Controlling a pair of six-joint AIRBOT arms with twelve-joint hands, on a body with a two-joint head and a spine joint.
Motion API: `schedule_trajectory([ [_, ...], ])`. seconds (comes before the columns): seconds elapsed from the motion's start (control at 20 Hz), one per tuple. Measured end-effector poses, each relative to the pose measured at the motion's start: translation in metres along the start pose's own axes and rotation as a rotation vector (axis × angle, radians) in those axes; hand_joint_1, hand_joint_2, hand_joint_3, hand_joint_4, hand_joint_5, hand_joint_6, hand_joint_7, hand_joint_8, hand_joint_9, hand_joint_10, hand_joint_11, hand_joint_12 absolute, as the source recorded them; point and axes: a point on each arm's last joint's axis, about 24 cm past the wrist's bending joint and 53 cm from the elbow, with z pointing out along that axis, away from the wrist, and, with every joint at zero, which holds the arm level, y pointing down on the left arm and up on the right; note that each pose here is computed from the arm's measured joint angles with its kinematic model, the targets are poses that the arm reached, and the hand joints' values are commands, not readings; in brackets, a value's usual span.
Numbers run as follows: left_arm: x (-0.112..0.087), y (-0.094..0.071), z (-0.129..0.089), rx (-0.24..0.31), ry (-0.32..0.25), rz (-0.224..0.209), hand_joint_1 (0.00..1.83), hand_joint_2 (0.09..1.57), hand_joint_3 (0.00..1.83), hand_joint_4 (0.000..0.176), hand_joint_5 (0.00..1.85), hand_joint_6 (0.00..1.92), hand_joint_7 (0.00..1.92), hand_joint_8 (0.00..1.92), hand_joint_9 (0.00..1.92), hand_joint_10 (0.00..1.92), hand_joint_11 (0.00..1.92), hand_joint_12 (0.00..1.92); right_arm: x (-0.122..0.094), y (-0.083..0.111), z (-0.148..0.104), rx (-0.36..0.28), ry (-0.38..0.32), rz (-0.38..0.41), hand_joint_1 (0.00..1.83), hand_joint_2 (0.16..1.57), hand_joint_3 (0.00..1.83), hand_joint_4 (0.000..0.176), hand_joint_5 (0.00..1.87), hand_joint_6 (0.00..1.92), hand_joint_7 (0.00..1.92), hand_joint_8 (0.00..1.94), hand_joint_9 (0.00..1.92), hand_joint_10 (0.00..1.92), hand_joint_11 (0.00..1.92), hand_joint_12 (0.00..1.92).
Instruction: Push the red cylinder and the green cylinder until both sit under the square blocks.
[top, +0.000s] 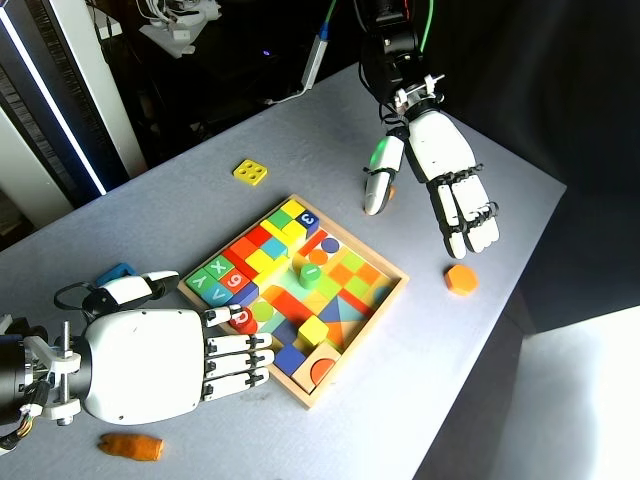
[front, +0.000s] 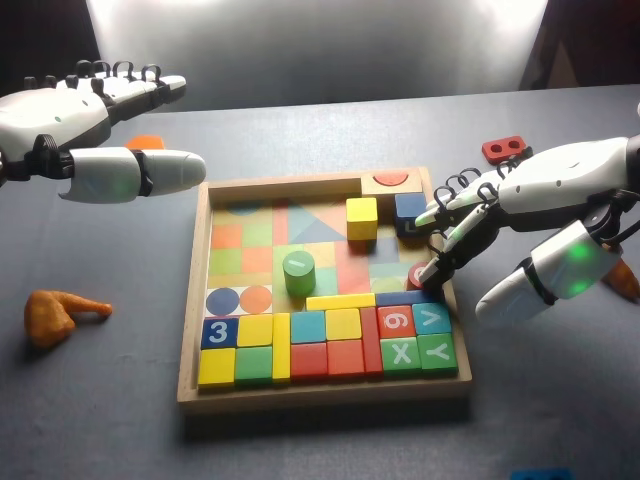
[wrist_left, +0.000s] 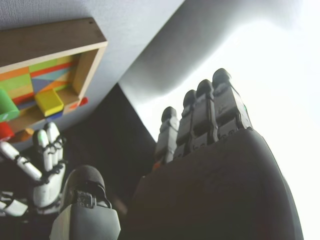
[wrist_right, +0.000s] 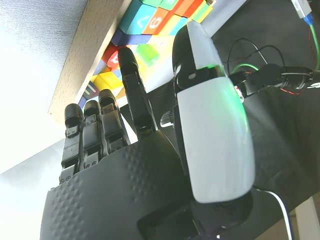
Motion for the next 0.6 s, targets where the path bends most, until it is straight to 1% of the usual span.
schedule_trajectory([
  [0.05, 0.000, 0.000, 0.000, 0.000, 0.000, 0.000, 0.00, 1.06, 0.00, 0.119, 0.02, 0.00, 0.00, 0.00, 0.00, 0.00, 0.00, 0.00, 0.000, 0.000, 0.000, -0.001, 0.000, 0.000, 0.26, 1.09, 0.00, 0.172, 0.57, 0.00, 0.06, 0.01, 0.00, 0.00, 0.00, 0.22],
  [0.1, 0.000, 0.000, 0.000, 0.000, 0.000, 0.000, 0.00, 1.06, 0.01, 0.125, 0.03, 0.00, 0.00, 0.00, 0.00, 0.00, 0.00, 0.00, 0.000, 0.000, 0.000, -0.001, 0.000, -0.003, 0.27, 1.09, 0.00, 0.173, 0.57, 0.00, 0.06, 0.00, 0.00, 0.00, 0.00, 0.26],
  [0.15, 0.000, 0.000, 0.000, 0.000, 0.000, 0.000, 0.00, 1.05, 0.00, 0.139, 0.03, 0.00, 0.00, 0.00, 0.00, 0.00, 0.01, 0.01, 0.000, 0.001, 0.000, -0.001, 0.000, -0.004, 0.26, 1.09, 0.00, 0.174, 0.57, 0.00, 0.06, 0.00, 0.00, 0.00, 0.00, 0.25],
  [0.2, 0.000, 0.000, 0.000, 0.000, 0.000, 0.000, 0.00, 1.05, 0.00, 0.143, 0.04, 0.01, 0.00, 0.00, 0.00, 0.00, 0.00, 0.00, -0.002, 0.001, 0.000, -0.002, -0.002, -0.006, 0.27, 1.08, 0.00, 0.175, 0.55, 0.00, 0.05, 0.00, 0.00, 0.00, 0.00, 0.20],
  [0.25, 0.000, 0.000, 0.000, 0.000, 0.000, 0.000, 0.00, 1.05, 0.00, 0.124, 0.05, 0.01, 0.00, 0.00, 0.00, 0.00, 0.00, 0.00, -0.002, 0.002, 0.000, -0.003, -0.001, -0.016, 0.27, 1.08, 0.00, 0.174, 0.56, 0.00, 0.05, 0.01, 0.00, 0.00, 0.00, 0.19],
  [0.3, 0.000, 0.000, 0.000, 0.000, 0.000, 0.000, 0.00, 1.06, 0.00, 0.112, 0.04, 0.01, 0.00, 0.00, 0.00, 0.00, 0.01, 0.00, -0.003, 0.003, 0.000, -0.004, -0.001, -0.024, 0.28, 1.08, 0.00, 0.170, 0.57, 0.00, 0.07, 0.00, 0.00, 0.00, 0.00, 0.22],
  [0.35, 0.001, -0.001, 0.000, 0.001, 0.001, -0.003, 0.00, 1.07, 0.01, 0.118, 0.04, 0.00, 0.00, 0.00, 0.00, 0.00, 0.00, 0.00, -0.003, 0.004, 0.000, -0.006, -0.002, -0.027, 0.28, 1.08, 0.00, 0.171, 0.57, 0.00, 0.07, 0.00, 0.00, 0.00, 0.00, 0.22],
  [0.4, 0.002, -0.001, 0.000, 0.002, 0.003, -0.003, 0.00, 1.07, 0.01, 0.116, 0.04, 0.00, 0.00, 0.00, 0.00, 0.00, 0.00, 0.00, -0.005, 0.006, 0.001, -0.007, -0.003, -0.043, 0.27, 1.08, 0.00, 0.175, 0.56, 0.00, 0.06, 0.00, 0.00, 0.00, 0.00, 0.16],
  [0.45, 0.002, -0.001, 0.000, 0.002, 0.003, -0.003, 0.00, 1.06, 0.00, 0.113, 0.04, 0.00, 0.00, 0.00, 0.00, 0.00, 0.01, 0.00, -0.007, 0.008, 0.001, -0.009, -0.007, -0.051, 0.27, 1.08, 0.00, 0.176, 0.56, 0.00, 0.05, 0.00, 0.00, 0.00, 0.00, 0.15],
  [0.5, 0.002, -0.001, 0.000, 0.002, 0.003, -0.003, 0.00, 1.06, 0.00, 0.120, 0.04, 0.00, 0.00, 0.00, 0.00, 0.00, 0.00, 0.00, -0.009, 0.008, 0.000, -0.011, -0.013, -0.060, 0.26, 1.08, 0.00, 0.176, 0.56, 0.00, 0.05, 0.00, 0.00, 0.00, 0.00, 0.22],
  [0.55, 0.002, -0.001, 0.000, 0.002, 0.003, -0.003, 0.00, 1.07, 0.00, 0.111, 0.04, 0.00, 0.00, 0.00, 0.00, 0.00, 0.00, 0.00, -0.012, 0.011, 0.000, -0.018, -0.023, -0.069, 0.30, 1.07, 0.00, 0.171, 0.57, 0.00, 0.07, 0.00, 0.00, 0.00, 0.00, 0.28],
  [0.6, 0.002, -0.001, 0.000, 0.002, 0.003, -0.003, 0.00, 1.07, 0.01, 0.109, 0.03, 0.00, 0.00, 0.00, 0.00, 0.00, 0.00, 0.00, -0.015, 0.014, 0.000, -0.025, -0.031, -0.072, 0.31, 1.08, 0.00, 0.170, 0.57, 0.00, 0.07, 0.00, 0.00, 0.00, 0.00, 0.30],
])
